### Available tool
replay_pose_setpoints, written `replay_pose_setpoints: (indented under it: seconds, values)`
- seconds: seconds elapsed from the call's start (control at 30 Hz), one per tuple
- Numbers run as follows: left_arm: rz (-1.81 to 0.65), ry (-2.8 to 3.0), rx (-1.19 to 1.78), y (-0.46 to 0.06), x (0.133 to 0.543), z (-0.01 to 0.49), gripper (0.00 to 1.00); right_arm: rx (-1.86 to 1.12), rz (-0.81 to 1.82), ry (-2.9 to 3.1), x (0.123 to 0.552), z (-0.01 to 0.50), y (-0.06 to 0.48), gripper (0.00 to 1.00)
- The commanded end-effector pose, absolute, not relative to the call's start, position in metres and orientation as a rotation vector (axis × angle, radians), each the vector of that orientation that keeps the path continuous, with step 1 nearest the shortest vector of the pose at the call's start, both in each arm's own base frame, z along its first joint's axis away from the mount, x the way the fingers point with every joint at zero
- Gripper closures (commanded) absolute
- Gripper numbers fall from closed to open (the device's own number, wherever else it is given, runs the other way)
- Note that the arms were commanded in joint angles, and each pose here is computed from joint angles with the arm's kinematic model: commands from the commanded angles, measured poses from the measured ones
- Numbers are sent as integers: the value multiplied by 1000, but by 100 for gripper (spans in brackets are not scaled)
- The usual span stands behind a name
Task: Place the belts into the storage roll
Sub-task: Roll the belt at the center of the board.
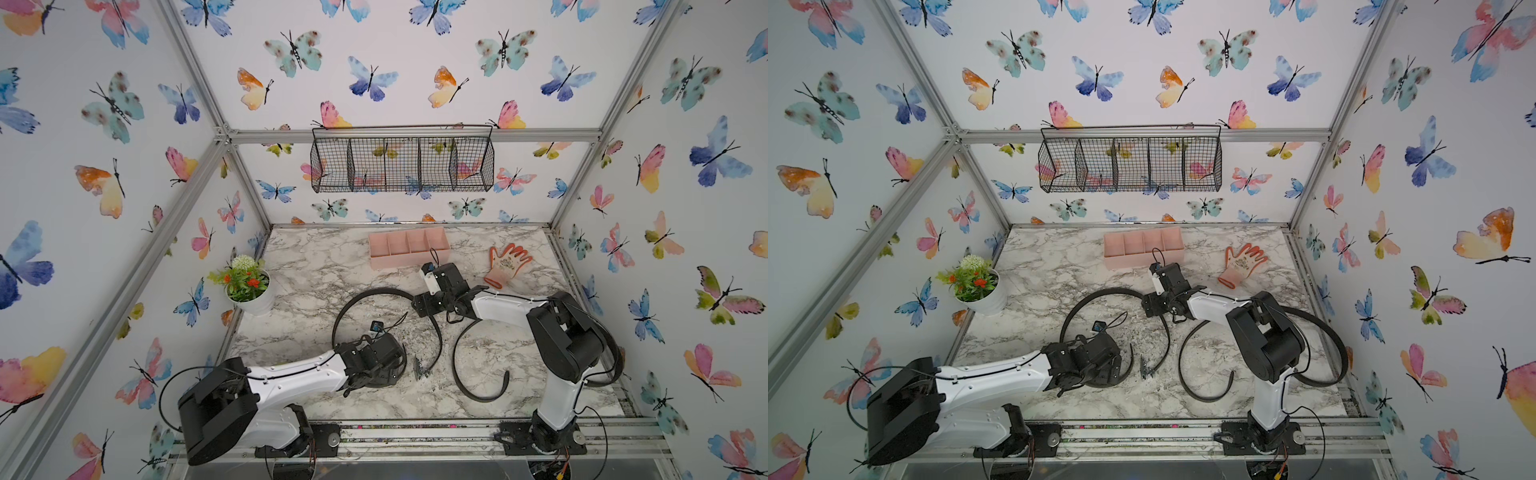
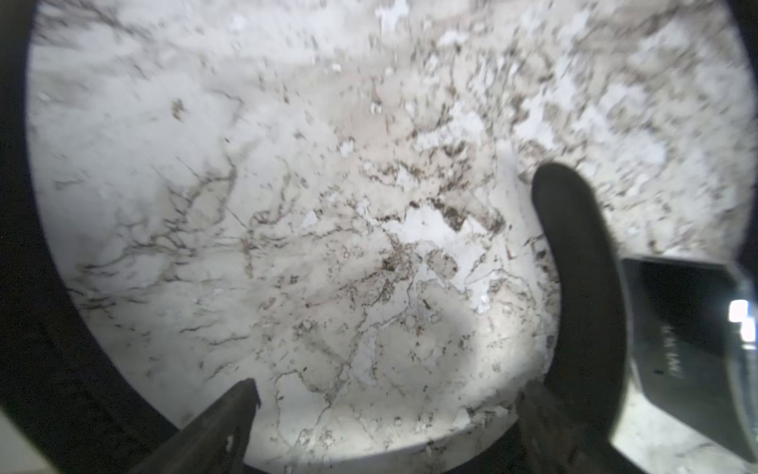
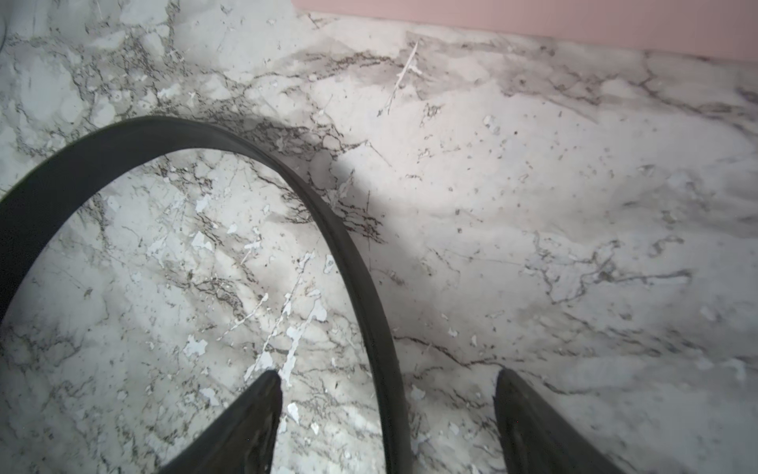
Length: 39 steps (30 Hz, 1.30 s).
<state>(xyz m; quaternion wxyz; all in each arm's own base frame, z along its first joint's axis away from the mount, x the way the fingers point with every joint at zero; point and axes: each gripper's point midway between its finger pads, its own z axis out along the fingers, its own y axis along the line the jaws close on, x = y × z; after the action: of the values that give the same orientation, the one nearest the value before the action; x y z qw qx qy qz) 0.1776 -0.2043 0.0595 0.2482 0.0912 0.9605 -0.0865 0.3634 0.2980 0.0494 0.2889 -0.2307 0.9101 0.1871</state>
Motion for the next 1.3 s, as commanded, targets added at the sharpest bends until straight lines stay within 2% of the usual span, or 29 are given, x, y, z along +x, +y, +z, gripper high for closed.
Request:
replay_pose_setpoints:
  seconds: [0.0,0.17,0.5,0.57,0.63,0.7,0.77,0.83,0.87,0.9,0.93,1.03,1.17,1.27]
  values:
    - [-404,2481,271,-216,183,93,0,-648,501,2466,356,36,295,16]
    - [-513,2556,417,-231,153,73,4,-665,504,2470,355,33,296,15]
    - [-308,2626,576,-222,123,30,9,-677,532,2479,357,30,300,15]
    - [-253,2646,596,-222,123,21,15,-682,521,2481,357,29,299,15]
    - [-202,2646,606,-225,126,15,30,-689,511,2480,359,28,299,15]
    - [-167,2642,595,-227,130,13,51,-699,511,2469,361,30,301,15]
    - [-135,2637,565,-227,135,12,58,-715,523,2461,364,31,305,16]
    - [-103,2627,558,-228,139,13,68,-723,534,2463,367,28,310,21]
    - [-83,2622,538,-228,142,14,73,-719,528,2468,370,25,311,34]
    - [-60,2616,513,-227,146,15,79,-714,510,2481,373,22,311,52]
    - [-48,2607,491,-228,150,18,82,-700,476,2500,376,19,308,62]
    - [-24,2597,360,-226,169,24,85,-647,396,2507,381,18,296,79]
    - [-96,2607,125,-224,204,33,89,-536,353,2501,379,31,274,83]
    - [-188,2600,-50,-230,236,46,93,-447,416,2513,367,40,264,84]
